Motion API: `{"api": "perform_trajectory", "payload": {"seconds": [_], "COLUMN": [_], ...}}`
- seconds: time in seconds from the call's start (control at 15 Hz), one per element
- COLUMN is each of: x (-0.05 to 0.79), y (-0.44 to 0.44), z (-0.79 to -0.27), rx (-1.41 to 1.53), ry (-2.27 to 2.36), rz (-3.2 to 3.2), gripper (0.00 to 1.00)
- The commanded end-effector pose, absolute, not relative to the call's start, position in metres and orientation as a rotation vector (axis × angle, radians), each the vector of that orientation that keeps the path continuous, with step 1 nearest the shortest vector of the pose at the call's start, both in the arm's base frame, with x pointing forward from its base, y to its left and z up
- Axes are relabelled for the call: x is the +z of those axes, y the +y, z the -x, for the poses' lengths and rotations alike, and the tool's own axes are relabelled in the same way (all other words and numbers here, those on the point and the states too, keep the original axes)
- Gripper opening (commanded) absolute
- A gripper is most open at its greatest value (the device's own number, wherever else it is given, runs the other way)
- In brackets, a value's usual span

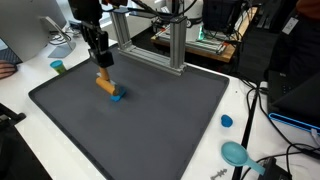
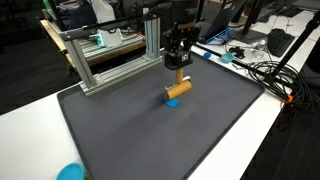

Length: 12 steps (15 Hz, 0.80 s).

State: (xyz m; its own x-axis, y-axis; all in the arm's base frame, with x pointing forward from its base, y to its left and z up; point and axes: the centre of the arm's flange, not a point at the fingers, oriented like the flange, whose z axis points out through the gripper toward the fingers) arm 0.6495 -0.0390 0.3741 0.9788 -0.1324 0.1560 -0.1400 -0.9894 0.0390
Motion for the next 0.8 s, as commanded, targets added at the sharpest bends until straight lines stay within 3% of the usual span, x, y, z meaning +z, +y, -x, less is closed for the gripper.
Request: {"api": "perform_trajectory", "payload": {"seconds": [0.0, 0.73], "x": [0.411, 0.422], "y": [-0.024, 0.012], "z": [-0.598, -0.585], "rx": [0.127, -0.211], "ry": [0.083, 0.851], "rz": [-3.074, -2.822], "gripper": [0.22, 0.22]}}
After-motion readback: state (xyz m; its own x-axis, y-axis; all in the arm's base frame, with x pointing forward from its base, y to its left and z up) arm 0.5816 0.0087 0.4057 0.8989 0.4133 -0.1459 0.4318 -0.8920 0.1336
